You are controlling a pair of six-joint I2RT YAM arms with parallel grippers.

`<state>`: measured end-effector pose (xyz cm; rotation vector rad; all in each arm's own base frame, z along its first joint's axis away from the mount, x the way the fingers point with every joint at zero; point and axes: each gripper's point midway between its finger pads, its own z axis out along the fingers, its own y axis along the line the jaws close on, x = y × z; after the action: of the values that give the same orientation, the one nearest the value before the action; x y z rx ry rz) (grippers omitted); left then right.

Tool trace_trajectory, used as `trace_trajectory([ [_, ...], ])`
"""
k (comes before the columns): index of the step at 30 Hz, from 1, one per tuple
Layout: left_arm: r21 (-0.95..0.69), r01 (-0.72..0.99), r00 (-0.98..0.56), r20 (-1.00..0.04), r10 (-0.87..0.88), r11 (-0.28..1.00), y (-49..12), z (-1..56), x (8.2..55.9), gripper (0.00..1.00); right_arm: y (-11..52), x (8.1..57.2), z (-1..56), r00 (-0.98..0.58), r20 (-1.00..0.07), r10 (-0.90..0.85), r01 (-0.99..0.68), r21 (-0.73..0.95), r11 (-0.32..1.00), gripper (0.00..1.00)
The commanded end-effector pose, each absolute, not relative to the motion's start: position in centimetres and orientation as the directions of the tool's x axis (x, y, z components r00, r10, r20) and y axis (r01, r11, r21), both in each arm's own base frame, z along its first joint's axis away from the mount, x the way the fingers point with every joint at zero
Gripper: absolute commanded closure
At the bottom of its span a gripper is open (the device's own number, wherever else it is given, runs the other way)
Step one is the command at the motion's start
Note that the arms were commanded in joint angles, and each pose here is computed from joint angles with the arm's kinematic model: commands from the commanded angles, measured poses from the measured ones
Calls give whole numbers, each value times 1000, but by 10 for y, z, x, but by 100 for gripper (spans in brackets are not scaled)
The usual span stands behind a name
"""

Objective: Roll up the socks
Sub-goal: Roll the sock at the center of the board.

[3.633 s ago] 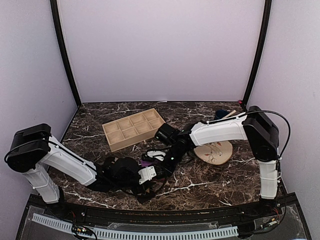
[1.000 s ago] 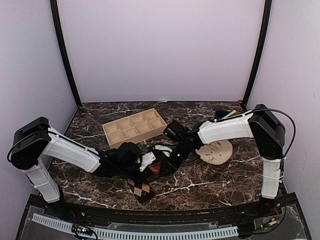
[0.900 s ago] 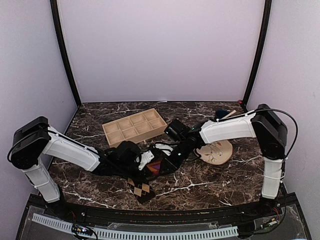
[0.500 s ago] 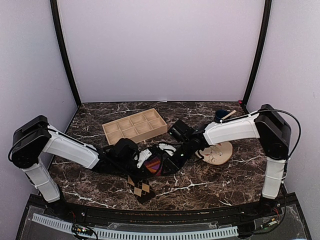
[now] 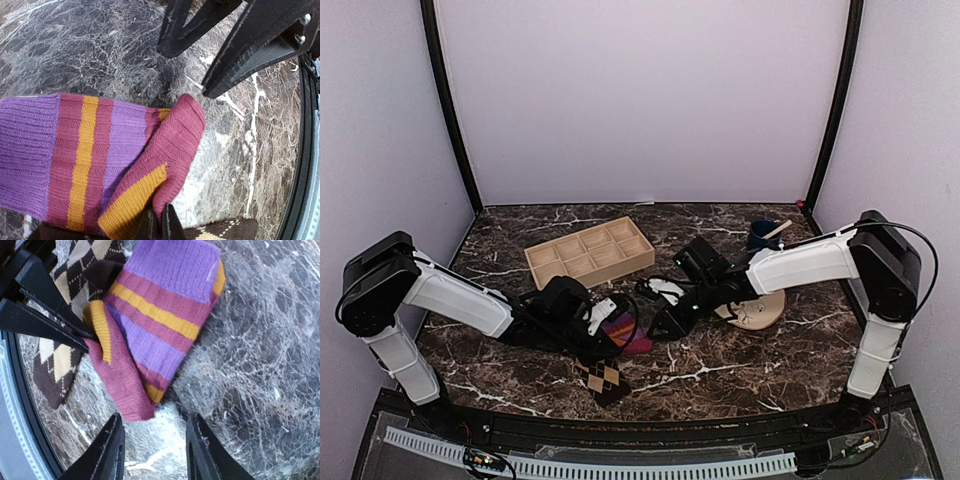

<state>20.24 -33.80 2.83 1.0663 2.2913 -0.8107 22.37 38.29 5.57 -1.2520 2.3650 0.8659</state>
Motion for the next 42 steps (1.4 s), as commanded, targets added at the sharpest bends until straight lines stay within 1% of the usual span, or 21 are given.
trace_trajectory([
  [1, -375, 772, -621, -617, 484, 513, -333, 32, 195, 100, 382, 231, 68, -497, -631, -596, -864, 294, 409, 61],
  [9, -502, 712, -695, -603, 392, 491, -328, 46, 200, 100, 378, 224, 89, -347, -751, -562, -918, 152, 365, 61],
  [13, -563, 678, -731, -587, 349, 472, -324, 51, 201, 100, 386, 214, 94, -265, -775, -574, -942, 79, 327, 61],
  [19, -642, 626, -778, -546, 310, 442, -321, 55, 200, 100, 408, 200, 94, -145, -772, -618, -964, -30, 263, 60],
  [24, -682, 596, -803, -508, 312, 423, -319, 52, 196, 100, 421, 194, 92, -92, -768, -634, -970, -76, 233, 60],
  [34, -692, 576, -818, -487, 307, 435, -313, 46, 195, 100, 436, 199, 84, -48, -757, -651, -975, -107, 196, 59],
  [42, -691, 564, -826, -483, 291, 452, -305, 45, 196, 100, 442, 194, 81, -41, -760, -649, -982, -88, 165, 59],
])
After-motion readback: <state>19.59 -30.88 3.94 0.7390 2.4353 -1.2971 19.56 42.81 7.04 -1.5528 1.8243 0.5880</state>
